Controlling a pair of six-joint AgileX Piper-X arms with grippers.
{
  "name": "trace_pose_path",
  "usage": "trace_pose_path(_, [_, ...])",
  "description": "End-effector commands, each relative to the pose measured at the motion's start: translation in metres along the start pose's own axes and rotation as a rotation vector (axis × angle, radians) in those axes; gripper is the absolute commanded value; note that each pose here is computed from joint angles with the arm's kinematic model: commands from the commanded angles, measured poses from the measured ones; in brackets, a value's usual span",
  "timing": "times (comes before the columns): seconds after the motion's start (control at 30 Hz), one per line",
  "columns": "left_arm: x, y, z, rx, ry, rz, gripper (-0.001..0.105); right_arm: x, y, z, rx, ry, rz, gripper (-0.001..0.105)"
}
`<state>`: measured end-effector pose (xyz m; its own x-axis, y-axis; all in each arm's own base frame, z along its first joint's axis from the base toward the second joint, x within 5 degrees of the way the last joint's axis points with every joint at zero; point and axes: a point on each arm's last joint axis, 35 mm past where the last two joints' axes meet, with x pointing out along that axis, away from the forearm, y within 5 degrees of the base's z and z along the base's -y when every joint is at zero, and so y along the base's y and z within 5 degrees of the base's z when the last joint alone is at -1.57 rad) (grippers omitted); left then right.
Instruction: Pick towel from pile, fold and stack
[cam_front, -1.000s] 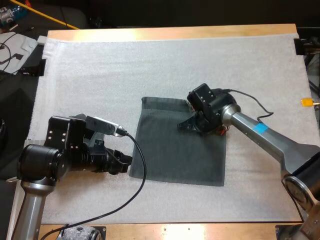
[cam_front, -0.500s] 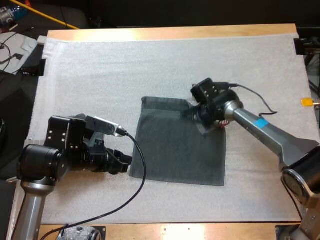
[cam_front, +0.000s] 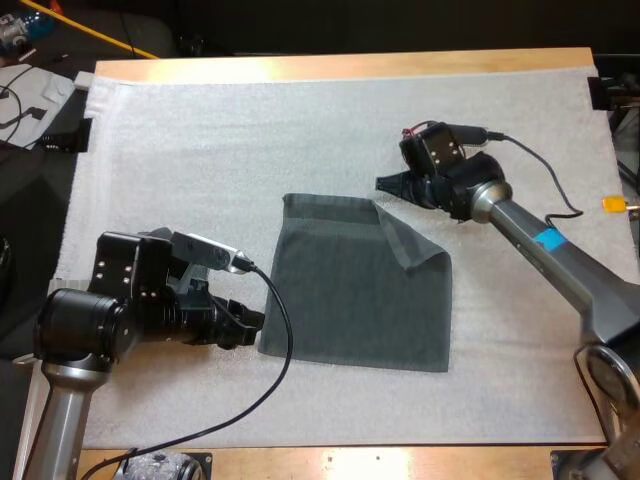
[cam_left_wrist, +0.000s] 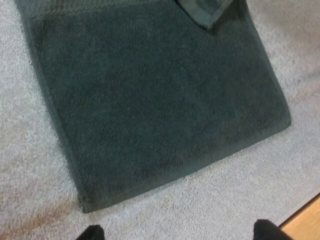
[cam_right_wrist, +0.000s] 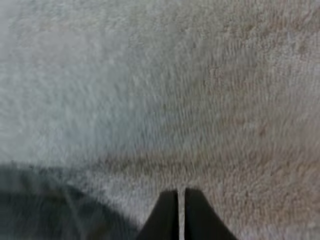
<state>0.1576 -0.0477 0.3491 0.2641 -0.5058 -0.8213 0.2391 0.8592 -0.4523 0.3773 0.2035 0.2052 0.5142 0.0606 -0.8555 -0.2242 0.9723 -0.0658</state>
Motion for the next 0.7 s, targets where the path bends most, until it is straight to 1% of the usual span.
trace_pose_path(0.0, [0.000,-0.001,0.000,0.007,0.002,-0.006,0.058,-0.035,0.001,0.005,-0.065,-0.033,0.027,0.000])
trace_pose_path(0.13, [0.000,-0.001,0.000,0.009,0.001,-0.006,0.058,-0.054,0.013,0.001,-0.132,-0.018,0.087,0.000])
trace_pose_path(0.33, [0.000,-0.001,0.000,0.009,0.004,-0.009,0.058,-0.065,0.040,-0.012,-0.213,0.042,0.261,0.000])
trace_pose_path(0.43, [0.000,-0.001,0.000,0.009,0.004,-0.009,0.058,-0.063,0.054,-0.020,-0.244,0.077,0.323,0.000])
trace_pose_path(0.5, [0.001,-0.001,0.000,0.008,0.004,-0.010,0.058,-0.058,0.061,-0.024,-0.258,0.104,0.344,0.000])
trace_pose_path(0.57, [-0.001,-0.001,-0.001,0.004,0.003,-0.007,0.058,-0.057,0.054,-0.023,-0.239,0.092,0.301,0.000])
trace_pose_path(0.67, [-0.001,-0.001,-0.001,0.001,0.003,-0.008,0.058,-0.043,0.051,-0.031,-0.234,0.147,0.279,0.000])
